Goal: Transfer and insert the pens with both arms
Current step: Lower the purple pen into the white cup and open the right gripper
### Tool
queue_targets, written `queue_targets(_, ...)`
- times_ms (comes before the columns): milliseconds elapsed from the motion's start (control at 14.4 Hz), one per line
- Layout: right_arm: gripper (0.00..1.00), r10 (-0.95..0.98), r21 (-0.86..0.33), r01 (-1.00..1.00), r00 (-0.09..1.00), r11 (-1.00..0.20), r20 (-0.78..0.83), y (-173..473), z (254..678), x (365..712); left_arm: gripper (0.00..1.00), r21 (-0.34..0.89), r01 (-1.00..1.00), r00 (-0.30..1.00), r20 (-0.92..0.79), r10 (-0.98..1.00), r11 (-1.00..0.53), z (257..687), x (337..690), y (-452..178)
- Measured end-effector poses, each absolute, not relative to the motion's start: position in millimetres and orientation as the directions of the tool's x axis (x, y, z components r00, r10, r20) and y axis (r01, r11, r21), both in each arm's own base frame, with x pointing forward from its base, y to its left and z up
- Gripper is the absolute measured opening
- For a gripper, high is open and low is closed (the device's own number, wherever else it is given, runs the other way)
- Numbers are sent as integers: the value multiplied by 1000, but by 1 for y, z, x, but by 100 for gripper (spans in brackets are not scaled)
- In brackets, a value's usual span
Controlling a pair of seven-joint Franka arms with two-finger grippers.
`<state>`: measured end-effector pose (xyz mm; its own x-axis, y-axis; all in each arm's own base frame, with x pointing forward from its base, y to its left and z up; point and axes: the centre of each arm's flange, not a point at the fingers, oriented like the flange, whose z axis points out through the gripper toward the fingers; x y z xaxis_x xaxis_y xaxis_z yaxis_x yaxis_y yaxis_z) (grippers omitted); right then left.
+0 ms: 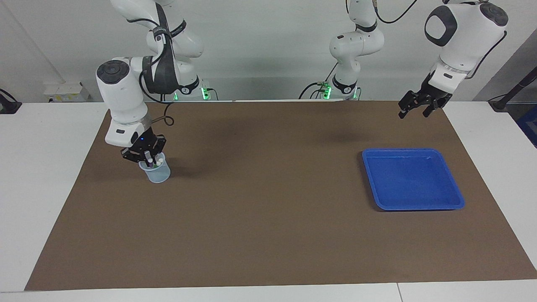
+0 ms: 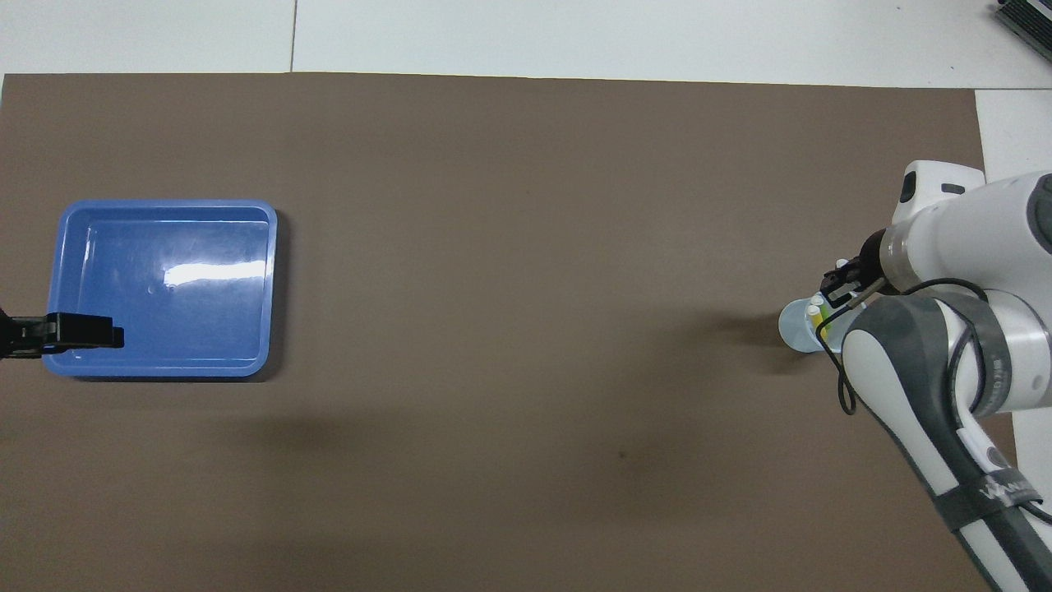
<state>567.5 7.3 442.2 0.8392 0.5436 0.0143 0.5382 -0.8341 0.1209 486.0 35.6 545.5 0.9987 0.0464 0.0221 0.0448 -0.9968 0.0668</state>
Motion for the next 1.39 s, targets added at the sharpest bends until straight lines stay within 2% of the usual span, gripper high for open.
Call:
queue_targets(69, 22, 541, 122, 535, 841, -836, 14, 5, 443, 566, 100, 59, 30, 999, 31, 31, -998, 547, 487, 32)
queue_targets(277, 49, 536, 125, 531, 844, -838, 13, 3, 447, 564, 100, 31, -29, 998, 64, -27, -999, 555, 493, 10)
queue_targets(347, 64, 536, 126, 531, 844, -838, 10, 3, 450, 562, 100, 28, -43, 996, 74, -41, -999, 560, 496, 4)
queue_targets(485, 85, 532, 133, 526, 847, -840, 5, 5, 463, 557, 100, 26, -63, 994, 91, -61, -998, 572, 504, -5)
queue_targets(624, 100, 510, 138, 505, 860, -852, 1, 9, 488, 548, 100, 29, -76, 994, 83, -73, -997, 585, 514, -10)
queue_targets(971, 100, 407, 41, 406, 913, -913, 14, 29, 578, 525, 100, 18, -101, 994, 45, -101, -995, 618, 535, -16)
queue_targets(1386, 100, 369, 31, 369, 929, -929, -16, 42, 627, 506, 100, 12, -136, 990, 25, -135, -991, 615, 538, -35)
